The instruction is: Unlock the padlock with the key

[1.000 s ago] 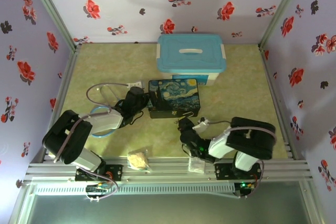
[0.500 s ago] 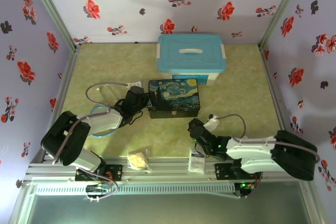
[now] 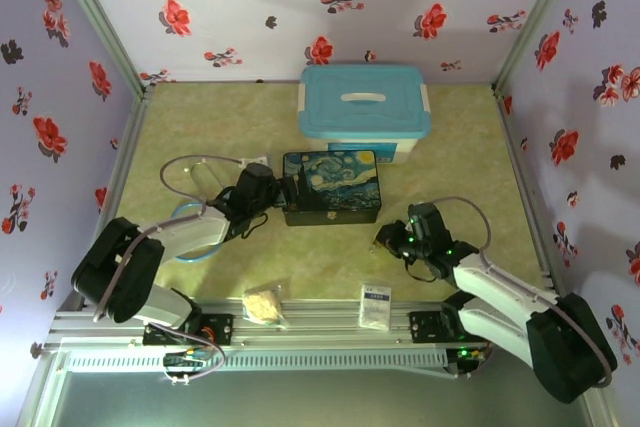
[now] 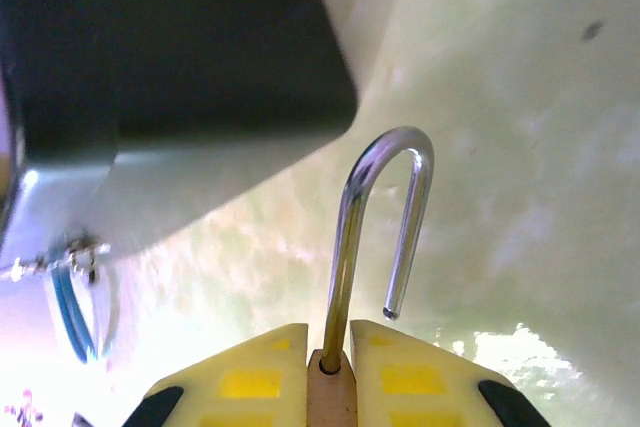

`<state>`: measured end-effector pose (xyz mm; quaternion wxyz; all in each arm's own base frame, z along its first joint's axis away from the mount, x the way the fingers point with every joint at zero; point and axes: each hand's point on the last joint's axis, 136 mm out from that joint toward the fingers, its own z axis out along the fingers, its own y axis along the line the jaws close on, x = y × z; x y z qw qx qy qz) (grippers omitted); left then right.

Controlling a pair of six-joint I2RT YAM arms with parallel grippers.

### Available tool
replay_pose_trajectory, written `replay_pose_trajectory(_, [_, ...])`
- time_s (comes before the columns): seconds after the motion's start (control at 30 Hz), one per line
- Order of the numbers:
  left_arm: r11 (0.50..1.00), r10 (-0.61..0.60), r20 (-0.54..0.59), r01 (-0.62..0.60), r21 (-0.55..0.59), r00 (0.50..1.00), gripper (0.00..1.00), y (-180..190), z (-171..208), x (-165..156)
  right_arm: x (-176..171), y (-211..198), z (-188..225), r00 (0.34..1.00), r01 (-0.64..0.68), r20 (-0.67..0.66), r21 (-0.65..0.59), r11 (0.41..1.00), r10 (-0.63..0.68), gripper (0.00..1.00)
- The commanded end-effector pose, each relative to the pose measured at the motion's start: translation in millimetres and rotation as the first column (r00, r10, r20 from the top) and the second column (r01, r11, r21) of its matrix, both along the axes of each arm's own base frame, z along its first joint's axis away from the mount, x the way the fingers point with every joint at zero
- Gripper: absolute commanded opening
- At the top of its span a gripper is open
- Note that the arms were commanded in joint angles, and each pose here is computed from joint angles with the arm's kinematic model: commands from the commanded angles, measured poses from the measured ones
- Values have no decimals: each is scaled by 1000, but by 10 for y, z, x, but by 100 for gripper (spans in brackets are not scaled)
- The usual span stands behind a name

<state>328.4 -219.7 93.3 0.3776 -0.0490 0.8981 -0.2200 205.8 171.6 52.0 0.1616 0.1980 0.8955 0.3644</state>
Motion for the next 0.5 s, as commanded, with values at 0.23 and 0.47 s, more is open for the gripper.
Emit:
replay_pose_trajectory(0.23, [995,-43,-50,47,88,998,66,105,25,-146,-244,163,65,957,-266,-107,51,963,270,0])
replay_pose_trajectory(0.47, [996,-36,-43,40,85,998,66,139,49,-167,-233,154,-45,947,-287,-139,37,957,289,0])
